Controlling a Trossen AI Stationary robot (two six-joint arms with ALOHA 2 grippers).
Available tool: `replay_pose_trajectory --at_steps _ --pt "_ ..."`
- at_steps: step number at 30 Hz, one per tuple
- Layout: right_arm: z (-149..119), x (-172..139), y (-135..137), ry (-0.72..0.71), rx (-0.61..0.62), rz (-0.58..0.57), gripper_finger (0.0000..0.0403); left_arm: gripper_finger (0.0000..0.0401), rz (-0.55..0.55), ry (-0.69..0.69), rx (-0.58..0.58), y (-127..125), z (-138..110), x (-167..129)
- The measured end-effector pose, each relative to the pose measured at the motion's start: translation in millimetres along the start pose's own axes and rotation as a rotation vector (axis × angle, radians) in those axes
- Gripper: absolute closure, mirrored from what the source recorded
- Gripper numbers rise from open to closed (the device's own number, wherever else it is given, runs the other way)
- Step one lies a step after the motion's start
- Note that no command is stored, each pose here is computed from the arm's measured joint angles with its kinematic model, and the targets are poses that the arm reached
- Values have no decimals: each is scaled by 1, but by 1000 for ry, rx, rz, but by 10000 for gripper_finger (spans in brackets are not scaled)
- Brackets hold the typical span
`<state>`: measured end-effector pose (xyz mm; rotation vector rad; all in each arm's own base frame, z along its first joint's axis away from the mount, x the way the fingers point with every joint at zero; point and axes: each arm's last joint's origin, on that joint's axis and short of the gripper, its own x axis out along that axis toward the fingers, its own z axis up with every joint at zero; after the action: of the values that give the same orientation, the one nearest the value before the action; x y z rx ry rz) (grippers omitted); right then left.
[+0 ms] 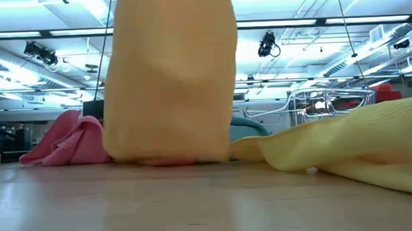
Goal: Fold microfiber towels
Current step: Fold the bottom orange towel
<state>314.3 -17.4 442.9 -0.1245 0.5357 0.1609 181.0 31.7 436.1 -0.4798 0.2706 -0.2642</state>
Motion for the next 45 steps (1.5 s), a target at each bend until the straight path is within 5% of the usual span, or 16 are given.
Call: replay_pose_trajectory --at_steps 8,16,28,36,45 --pt "23 -27 -19 -87 -145 -305 391 390 219 -210 333 -13 47 -36" --pt "22 -26 9 -28 -137 -190 391 393 144 -188 329 -31 49 -35" --pt "-16 18 95 172 -44 212 391 390 -39 349 -47 -62 -10 28" --pt "-42 42 149 203 8 414 391 396 -86 703 -126 -100 -64 83" --pt "-66 55 189 209 22 539 391 395 -104 886 -137 -142 -132 150"
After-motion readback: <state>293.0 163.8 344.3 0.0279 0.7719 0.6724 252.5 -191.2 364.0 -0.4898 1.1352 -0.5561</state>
